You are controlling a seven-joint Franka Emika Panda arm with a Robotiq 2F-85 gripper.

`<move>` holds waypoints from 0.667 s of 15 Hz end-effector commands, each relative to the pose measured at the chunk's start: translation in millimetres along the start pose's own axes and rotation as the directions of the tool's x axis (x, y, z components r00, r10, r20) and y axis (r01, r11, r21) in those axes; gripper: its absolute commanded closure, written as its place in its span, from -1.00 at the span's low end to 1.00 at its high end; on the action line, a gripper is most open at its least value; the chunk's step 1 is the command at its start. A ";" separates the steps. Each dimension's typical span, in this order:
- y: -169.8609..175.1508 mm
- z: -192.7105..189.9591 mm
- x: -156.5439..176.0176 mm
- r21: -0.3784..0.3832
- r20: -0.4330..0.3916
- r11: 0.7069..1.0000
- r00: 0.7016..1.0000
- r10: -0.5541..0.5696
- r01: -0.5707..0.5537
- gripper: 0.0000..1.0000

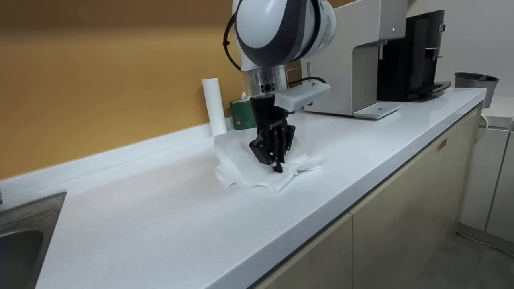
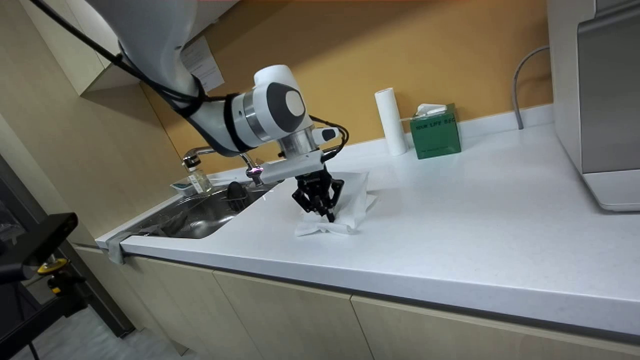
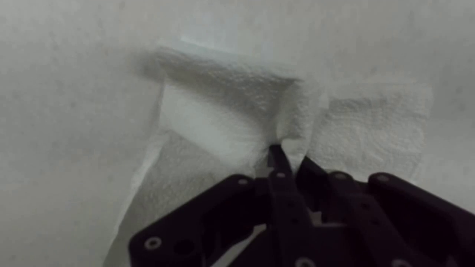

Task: Clean the counter using the serviette

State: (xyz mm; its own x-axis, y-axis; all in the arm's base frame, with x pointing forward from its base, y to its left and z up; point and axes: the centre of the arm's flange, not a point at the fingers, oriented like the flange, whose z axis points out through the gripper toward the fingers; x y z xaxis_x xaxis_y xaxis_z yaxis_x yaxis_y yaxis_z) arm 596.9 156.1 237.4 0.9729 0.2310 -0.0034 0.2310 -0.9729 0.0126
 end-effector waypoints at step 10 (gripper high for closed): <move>105.0 19.7 -84.5 -0.171 0.106 0.969 0.975 0.198 -0.178 0.96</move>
State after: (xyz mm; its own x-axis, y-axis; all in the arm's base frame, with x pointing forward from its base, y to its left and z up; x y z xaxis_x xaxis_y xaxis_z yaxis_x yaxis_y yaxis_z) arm 537.5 60.9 231.9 0.9824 0.1341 -0.1296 0.1522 -0.9782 0.1412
